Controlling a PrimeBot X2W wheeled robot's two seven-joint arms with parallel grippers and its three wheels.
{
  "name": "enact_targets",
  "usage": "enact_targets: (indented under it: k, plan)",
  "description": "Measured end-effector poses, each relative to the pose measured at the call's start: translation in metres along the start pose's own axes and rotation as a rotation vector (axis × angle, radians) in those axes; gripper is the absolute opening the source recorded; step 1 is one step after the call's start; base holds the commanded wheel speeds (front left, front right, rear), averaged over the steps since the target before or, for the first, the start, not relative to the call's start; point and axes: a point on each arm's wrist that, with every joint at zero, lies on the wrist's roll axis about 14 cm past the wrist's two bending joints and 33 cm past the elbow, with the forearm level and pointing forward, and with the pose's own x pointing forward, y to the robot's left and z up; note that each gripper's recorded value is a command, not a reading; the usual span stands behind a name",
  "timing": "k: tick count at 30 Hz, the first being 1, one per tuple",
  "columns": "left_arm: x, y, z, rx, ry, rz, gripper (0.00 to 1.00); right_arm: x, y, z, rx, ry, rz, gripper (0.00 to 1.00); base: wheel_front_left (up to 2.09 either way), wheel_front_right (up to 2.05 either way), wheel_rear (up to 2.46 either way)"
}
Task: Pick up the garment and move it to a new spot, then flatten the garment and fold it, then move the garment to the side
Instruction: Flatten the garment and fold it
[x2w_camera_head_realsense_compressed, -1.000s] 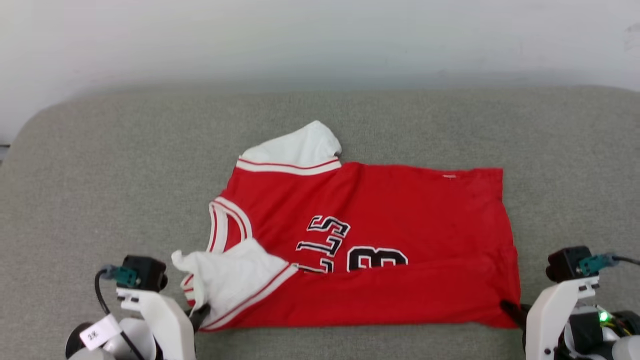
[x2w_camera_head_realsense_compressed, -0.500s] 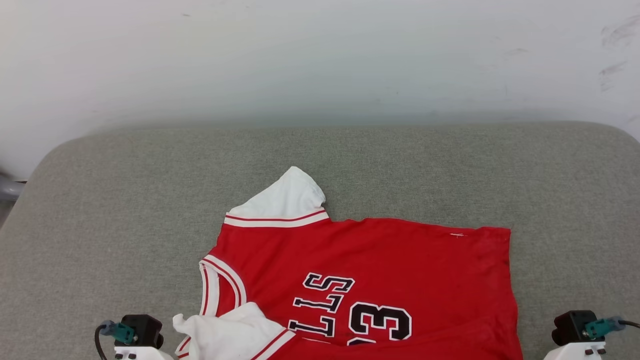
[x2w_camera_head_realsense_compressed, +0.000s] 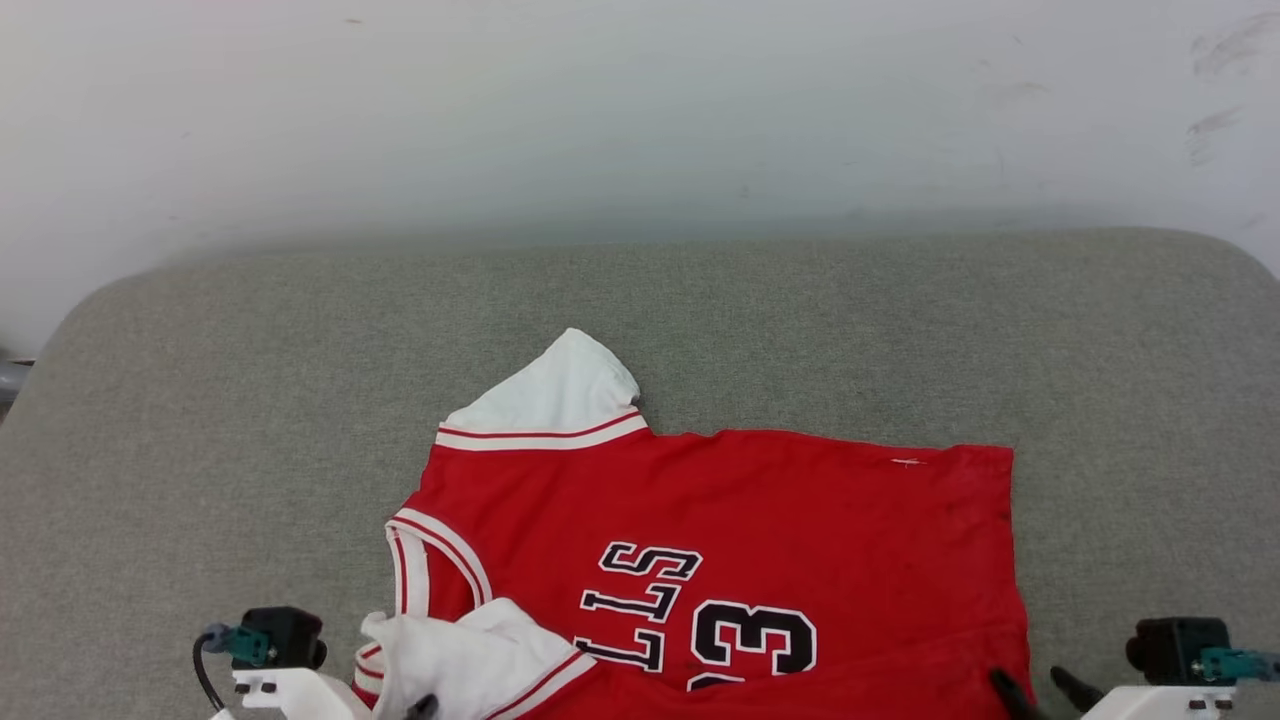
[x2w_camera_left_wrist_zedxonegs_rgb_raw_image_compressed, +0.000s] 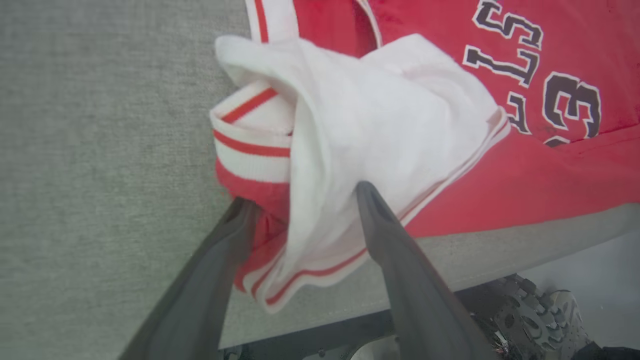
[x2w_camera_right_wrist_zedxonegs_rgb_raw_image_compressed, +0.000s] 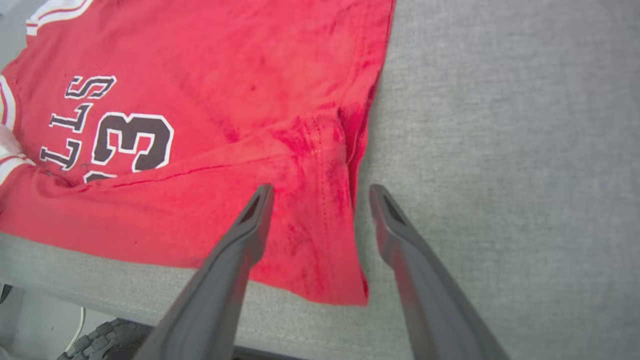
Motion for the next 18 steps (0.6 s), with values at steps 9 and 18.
enact_targets:
  k: [9, 18]
  plan:
    - [-0.002, 0.007, 0.060, 0.094, -0.243, 0.068, 1.00, -0.015, 0.001, 0.082, -0.091, -0.416, -0.048, 1.00, 0.00, 0.00, 0.00]
    - [-0.001, -0.016, 0.136, 0.212, -0.535, 0.060, 1.00, -0.035, 0.018, 0.138, -0.155, -0.658, -0.056, 1.00, 0.00, 0.00, 0.00]
